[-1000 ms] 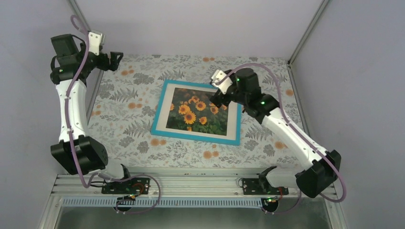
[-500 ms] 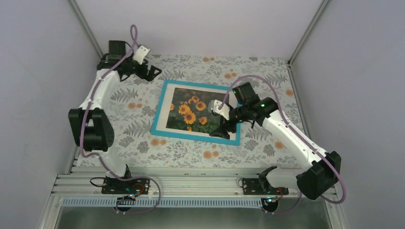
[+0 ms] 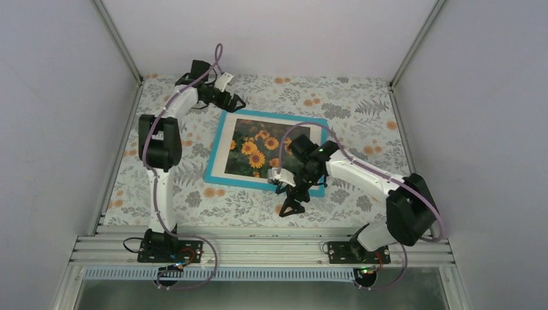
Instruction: Put the photo into the frame
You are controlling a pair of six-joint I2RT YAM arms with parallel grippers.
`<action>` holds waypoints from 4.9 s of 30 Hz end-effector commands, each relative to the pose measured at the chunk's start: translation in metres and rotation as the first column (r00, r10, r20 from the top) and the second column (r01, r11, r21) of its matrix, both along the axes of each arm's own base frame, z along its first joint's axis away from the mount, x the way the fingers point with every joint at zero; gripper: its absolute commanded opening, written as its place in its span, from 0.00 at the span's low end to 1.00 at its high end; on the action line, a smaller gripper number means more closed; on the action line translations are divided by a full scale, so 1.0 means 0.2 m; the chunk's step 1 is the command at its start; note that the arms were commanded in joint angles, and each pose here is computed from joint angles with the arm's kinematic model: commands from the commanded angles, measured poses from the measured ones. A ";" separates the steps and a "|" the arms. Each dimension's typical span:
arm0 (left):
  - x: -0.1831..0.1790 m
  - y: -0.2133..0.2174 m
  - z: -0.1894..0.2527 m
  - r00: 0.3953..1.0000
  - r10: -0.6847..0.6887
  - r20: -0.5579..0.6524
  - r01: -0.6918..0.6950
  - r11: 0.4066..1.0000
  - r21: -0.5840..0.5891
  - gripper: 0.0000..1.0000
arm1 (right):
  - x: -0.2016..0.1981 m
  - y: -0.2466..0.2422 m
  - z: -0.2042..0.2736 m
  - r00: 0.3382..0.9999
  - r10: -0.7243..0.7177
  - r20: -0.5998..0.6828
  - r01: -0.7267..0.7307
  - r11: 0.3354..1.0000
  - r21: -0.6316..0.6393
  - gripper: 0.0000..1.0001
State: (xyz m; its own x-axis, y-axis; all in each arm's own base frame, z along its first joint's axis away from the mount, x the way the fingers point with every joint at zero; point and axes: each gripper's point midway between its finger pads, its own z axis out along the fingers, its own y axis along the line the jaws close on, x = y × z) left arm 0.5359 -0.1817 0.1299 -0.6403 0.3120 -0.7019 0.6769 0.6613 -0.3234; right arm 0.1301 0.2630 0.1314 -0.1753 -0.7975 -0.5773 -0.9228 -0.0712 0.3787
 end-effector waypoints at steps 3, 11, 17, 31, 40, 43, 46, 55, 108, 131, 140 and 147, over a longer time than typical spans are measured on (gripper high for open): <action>0.15 -0.11 -0.15 0.999 0.008 -0.046 -0.007 1.000 0.010 1.00 | -0.08 0.03 -0.19 0.996 0.069 -0.053 -0.073 0.995 -0.068 1.00; 0.27 -0.19 -0.39 0.996 0.006 -0.085 0.001 0.997 0.079 1.00 | -0.07 0.03 -0.34 0.995 0.059 -0.085 -0.069 0.990 -0.123 1.00; 0.19 -0.21 -0.42 0.992 -0.042 -0.116 0.054 0.994 0.094 1.00 | -0.07 -0.03 -0.50 0.993 0.045 -0.113 -0.068 0.976 -0.207 1.00; -0.10 -0.08 -0.41 0.982 -0.099 -0.158 0.126 0.978 0.167 1.00 | 0.11 -0.27 -0.65 0.988 -0.132 -0.077 0.097 0.932 -0.350 1.00; -0.37 0.01 -0.46 0.971 -0.131 -0.202 0.169 0.969 0.182 1.00 | 0.38 -0.38 -0.63 0.944 -0.329 -0.042 0.295 0.891 -0.346 1.00; -0.48 0.06 -0.50 0.965 -0.140 -0.220 0.183 0.965 0.187 1.00 | 0.48 -0.39 -0.62 0.910 -0.408 -0.076 0.363 0.871 -0.330 1.00; -0.58 0.11 -0.51 0.962 -0.149 -0.227 0.192 0.965 0.179 1.00 | 0.57 -0.41 -0.61 0.877 -0.468 -0.104 0.418 0.853 -0.314 1.00; -1.02 0.14 -0.54 0.929 -0.260 -0.264 0.305 0.941 0.146 1.00 | 0.79 -0.47 -0.57 0.756 -0.617 -0.219 0.560 0.782 -0.272 1.00; -1.26 0.13 -0.44 0.951 -0.236 -0.200 0.257 0.962 0.086 1.00 | 0.83 -0.49 -0.65 0.576 -0.732 -0.364 0.670 0.678 -0.302 1.00; -0.99 0.32 -0.16 0.992 -0.113 -0.057 0.121 0.979 0.167 1.00 | 1.02 -0.66 -0.34 0.599 -0.770 -0.220 0.747 0.636 -0.194 1.00; -0.69 0.54 0.33 0.970 0.089 0.225 -0.155 0.944 0.292 1.00 | 1.20 -0.78 0.28 0.652 -0.756 -0.056 0.758 0.647 0.085 1.00; -0.64 0.66 0.67 0.860 0.256 0.441 -0.392 0.886 0.250 1.00 | 1.19 -0.91 0.69 0.590 -0.801 0.097 0.762 0.593 0.262 1.00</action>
State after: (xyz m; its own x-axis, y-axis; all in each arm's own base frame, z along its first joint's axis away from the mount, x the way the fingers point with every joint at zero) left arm 0.4036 -0.0670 0.2321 -0.4786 0.4382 -0.7609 0.5618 0.8188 0.1182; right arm 0.3839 0.0870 0.2371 -0.6198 -0.2949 -0.7272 -0.6768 0.6698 0.3053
